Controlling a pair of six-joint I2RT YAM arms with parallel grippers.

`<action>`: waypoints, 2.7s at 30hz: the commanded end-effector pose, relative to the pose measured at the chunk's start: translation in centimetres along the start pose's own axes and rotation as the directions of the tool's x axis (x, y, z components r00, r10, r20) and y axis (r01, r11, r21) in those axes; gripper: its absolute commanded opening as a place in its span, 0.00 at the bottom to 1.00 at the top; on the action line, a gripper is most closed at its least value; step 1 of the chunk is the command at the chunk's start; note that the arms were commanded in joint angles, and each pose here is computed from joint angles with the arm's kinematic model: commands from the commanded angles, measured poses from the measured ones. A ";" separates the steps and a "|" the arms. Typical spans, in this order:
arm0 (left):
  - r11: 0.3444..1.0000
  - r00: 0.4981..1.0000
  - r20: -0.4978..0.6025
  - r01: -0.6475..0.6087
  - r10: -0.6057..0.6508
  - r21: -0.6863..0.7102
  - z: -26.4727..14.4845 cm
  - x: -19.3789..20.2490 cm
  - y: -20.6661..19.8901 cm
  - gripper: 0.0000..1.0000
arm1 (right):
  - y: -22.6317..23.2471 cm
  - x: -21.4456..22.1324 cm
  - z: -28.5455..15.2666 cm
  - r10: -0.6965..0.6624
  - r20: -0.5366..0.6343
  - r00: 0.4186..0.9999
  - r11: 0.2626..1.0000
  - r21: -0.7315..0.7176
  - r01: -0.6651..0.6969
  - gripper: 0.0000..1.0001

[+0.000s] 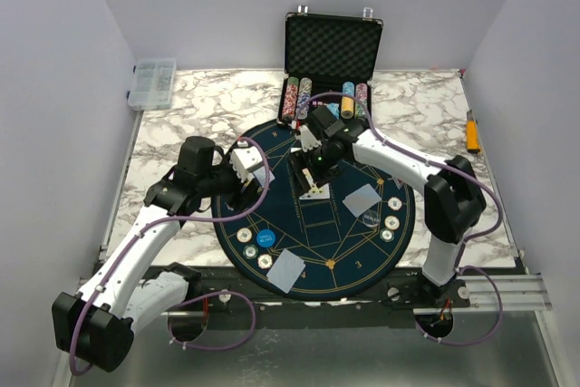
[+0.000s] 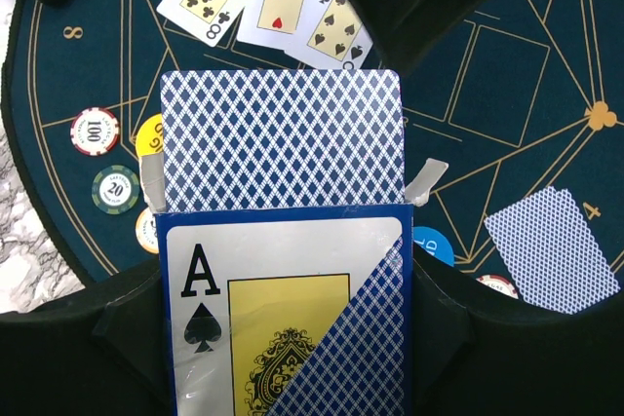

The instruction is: Distribute texas hold em gaming equipment

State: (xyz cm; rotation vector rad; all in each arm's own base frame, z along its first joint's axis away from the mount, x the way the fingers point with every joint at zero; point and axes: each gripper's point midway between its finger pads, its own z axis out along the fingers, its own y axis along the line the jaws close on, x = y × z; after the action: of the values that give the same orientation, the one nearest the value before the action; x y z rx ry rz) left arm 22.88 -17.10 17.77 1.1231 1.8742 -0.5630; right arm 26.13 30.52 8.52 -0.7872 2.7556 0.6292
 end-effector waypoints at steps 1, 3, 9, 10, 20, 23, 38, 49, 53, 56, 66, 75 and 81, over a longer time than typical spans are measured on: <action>0.999 0.999 0.025 -0.030 0.029 0.045 -0.1 -0.5 -0.6 0.00 | 2.3 -0.5 -4.1 -0.068 0.068 0.995 0.990 -0.121 0.076 0.81; 0.998 0.999 0.024 -0.040 0.039 0.053 0.0 -0.6 -0.7 0.00 | 2.2 -1.4 -5.6 -0.047 0.130 0.990 0.983 -0.171 0.069 0.81; 0.994 0.998 0.011 -0.070 0.069 0.082 0.8 -0.9 -1.0 0.00 | 6.6 -5.0 -10.7 0.006 0.309 0.951 0.901 -0.414 0.129 0.87; 0.993 0.997 0.010 -0.074 0.073 0.088 1.0 -1.0 -1.1 0.00 | 7.4 -5.3 -11.2 0.014 0.319 0.948 0.883 -0.450 0.138 0.90; 0.987 0.994 0.022 -0.104 0.103 0.123 1.9 -2.4 -1.9 0.00 | 10.8 -5.9 -9.7 0.019 0.265 0.964 0.802 -0.580 0.143 1.00; 0.987 0.995 0.026 -0.102 0.100 0.124 2.2 -2.7 -2.1 0.00 | 11.3 -5.7 -8.9 0.008 0.252 0.968 0.797 -0.586 0.146 0.95; 0.988 0.995 0.029 -0.101 0.098 0.116 2.0 -2.2 -2.4 0.00 | 6.7 -3.5 -7.0 0.064 0.183 0.981 0.877 -0.480 0.033 0.47; 0.985 0.993 0.035 -0.117 0.113 0.130 2.3 -2.5 -2.4 0.00 | 9.3 -3.6 -9.6 -0.018 0.246 0.969 0.800 -0.578 0.162 0.67; 0.984 0.992 0.034 -0.122 0.119 0.129 2.4 -2.7 -2.3 0.00 | 9.7 -4.1 -8.9 -0.027 0.221 0.975 0.790 -0.593 0.156 0.60; 0.985 0.992 0.033 -0.124 0.121 0.123 2.3 -2.7 -2.2 0.00 | 9.4 -4.4 -8.6 -0.029 0.216 0.976 0.800 -0.580 0.152 0.43; 0.988 0.993 -0.002 -0.115 0.116 0.103 2.1 -0.9 -2.2 0.00 | 6.1 -1.8 -9.5 0.005 0.144 0.990 0.855 -0.514 0.070 0.01; 0.996 0.999 -0.015 -0.037 0.038 0.075 1.8 0.0 -1.5 0.00 | 1.6 0.5 -10.5 0.151 0.097 0.984 0.849 -0.522 -0.079 0.00; 0.998 1.000 -0.007 -0.012 0.013 0.066 1.6 -0.1 -1.1 0.00 | -0.2 4.2 -6.5 0.241 0.016 0.970 0.854 -0.478 -0.204 0.00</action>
State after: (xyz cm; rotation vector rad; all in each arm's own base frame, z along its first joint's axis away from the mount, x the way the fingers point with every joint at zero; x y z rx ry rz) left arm 22.49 -18.64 16.03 1.2075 1.9021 -0.5995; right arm 24.01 26.10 15.60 -0.5782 2.5893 1.3974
